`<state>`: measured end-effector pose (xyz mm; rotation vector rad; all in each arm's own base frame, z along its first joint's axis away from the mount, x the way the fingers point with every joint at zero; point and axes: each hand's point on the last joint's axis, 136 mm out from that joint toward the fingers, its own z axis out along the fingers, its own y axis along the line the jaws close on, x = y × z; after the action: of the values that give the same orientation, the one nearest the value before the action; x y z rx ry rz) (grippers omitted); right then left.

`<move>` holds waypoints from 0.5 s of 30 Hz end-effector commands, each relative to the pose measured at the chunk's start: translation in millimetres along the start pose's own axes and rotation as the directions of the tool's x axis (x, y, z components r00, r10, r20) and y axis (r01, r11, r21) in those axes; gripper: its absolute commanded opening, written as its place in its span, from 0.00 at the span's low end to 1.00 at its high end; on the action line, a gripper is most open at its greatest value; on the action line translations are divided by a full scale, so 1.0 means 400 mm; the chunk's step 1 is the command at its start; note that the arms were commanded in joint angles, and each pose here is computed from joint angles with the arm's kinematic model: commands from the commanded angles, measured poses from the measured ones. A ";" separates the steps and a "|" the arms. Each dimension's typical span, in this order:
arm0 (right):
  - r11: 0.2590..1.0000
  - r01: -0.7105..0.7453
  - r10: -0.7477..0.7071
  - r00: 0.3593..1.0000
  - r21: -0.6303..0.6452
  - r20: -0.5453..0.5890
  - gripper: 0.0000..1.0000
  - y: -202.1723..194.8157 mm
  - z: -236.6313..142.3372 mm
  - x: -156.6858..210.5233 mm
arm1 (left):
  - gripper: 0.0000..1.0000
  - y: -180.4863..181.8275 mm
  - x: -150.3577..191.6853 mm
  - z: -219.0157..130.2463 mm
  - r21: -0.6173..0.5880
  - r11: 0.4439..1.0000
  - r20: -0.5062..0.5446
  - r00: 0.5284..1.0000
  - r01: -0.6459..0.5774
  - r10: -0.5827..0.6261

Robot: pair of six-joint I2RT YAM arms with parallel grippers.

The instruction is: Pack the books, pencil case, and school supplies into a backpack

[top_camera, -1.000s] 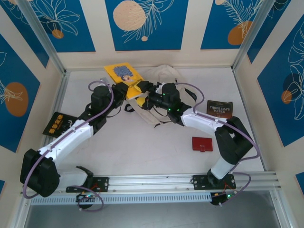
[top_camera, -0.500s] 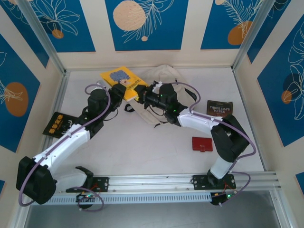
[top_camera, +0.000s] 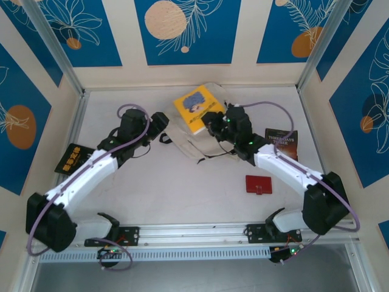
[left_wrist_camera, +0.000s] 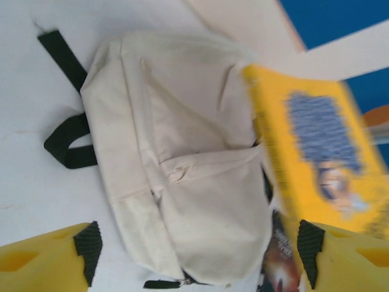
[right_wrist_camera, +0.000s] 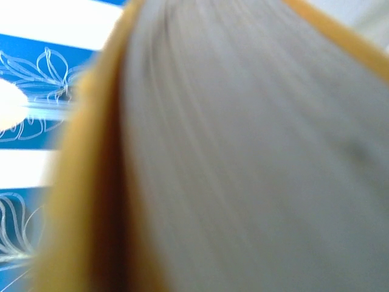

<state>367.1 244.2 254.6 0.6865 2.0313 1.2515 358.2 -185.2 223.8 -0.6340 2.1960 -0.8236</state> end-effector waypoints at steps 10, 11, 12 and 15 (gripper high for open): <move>0.984 0.145 -0.160 0.976 0.101 0.150 0.06 -0.074 -0.136 -0.172 | 0.60 -0.042 0.197 0.299 0.042 0.979 -0.405 0.892 -0.200 0.200; 0.985 0.131 -0.147 0.977 0.109 0.155 0.06 -0.083 -0.142 -0.178 | 0.62 -0.044 0.211 0.330 0.039 0.979 -0.440 0.876 -0.201 0.197; 0.986 0.116 -0.134 0.978 0.115 0.161 0.06 -0.093 -0.147 -0.183 | 0.63 -0.046 0.224 0.363 0.039 0.980 -0.470 0.862 -0.196 0.191; 0.990 0.090 -0.106 0.982 0.108 0.158 0.06 -0.105 -0.153 -0.185 | 0.64 -0.052 0.254 0.443 0.046 0.983 -0.523 0.835 -0.177 0.174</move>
<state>367.7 139.5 227.6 0.7646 2.0566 0.9433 434.0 -309.9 113.3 -0.2800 2.6072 -0.9161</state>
